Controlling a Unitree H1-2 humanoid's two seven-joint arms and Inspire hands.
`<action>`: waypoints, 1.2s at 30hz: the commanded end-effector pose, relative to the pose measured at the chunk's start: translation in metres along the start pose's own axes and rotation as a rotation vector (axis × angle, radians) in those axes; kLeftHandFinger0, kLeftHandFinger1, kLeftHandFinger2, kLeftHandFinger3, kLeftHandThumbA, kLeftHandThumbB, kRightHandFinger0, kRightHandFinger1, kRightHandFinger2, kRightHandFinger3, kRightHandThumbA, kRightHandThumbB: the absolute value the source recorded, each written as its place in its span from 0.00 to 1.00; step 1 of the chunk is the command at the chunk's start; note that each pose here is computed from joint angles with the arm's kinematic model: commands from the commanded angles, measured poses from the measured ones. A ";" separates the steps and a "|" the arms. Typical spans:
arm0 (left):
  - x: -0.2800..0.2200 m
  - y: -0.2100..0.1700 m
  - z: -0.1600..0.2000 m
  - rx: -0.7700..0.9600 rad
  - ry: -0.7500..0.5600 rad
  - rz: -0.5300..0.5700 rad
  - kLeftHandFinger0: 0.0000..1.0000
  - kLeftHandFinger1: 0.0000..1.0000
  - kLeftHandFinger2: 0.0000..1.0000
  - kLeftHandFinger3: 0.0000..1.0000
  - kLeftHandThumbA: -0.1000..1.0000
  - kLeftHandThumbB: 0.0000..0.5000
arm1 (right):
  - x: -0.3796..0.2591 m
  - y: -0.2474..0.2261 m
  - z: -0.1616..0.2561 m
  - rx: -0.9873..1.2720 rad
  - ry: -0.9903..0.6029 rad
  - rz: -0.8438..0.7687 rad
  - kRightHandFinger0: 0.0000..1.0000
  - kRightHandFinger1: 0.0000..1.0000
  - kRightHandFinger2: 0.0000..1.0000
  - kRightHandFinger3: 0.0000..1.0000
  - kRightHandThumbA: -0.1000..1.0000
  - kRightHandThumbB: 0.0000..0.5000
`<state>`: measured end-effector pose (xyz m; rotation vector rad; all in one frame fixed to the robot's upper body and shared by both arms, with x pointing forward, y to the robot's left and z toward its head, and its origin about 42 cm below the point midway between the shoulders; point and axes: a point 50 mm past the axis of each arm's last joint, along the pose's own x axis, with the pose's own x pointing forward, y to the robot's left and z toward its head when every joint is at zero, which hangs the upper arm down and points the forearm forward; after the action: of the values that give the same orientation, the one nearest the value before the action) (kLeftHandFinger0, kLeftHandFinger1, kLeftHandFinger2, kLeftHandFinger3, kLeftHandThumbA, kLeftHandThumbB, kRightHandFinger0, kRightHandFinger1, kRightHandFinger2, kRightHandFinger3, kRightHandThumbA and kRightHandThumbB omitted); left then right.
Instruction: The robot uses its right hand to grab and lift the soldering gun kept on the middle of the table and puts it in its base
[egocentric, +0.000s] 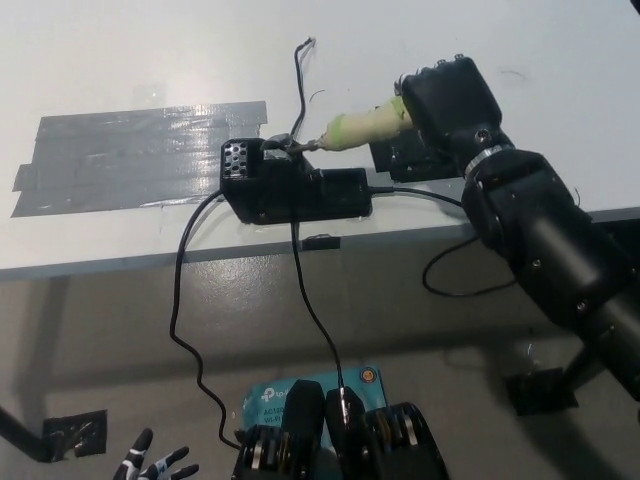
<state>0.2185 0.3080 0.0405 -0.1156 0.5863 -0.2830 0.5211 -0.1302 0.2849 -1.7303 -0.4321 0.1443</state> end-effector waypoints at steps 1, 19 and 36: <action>0.000 -0.006 0.008 0.040 -0.033 -0.018 1.00 1.00 1.00 1.00 1.00 1.00 | 0.005 -0.016 -0.002 -0.084 -0.030 -0.031 0.00 0.00 0.35 0.20 0.00 0.00; 0.007 -0.013 0.019 0.040 -0.048 -0.033 1.00 1.00 1.00 1.00 1.00 1.00 | 0.033 -0.053 0.002 -0.224 -0.085 -0.085 0.00 0.01 0.45 0.56 0.00 0.00; 0.009 -0.016 0.026 0.078 -0.070 -0.053 1.00 1.00 1.00 1.00 1.00 1.00 | 0.030 -0.029 0.009 -0.326 -0.129 -0.059 0.00 0.00 0.33 0.29 0.08 0.08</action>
<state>0.2335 0.2927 0.0512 -0.0796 0.5427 -0.3258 0.5385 -0.1070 0.3053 -1.9856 -0.5714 0.2103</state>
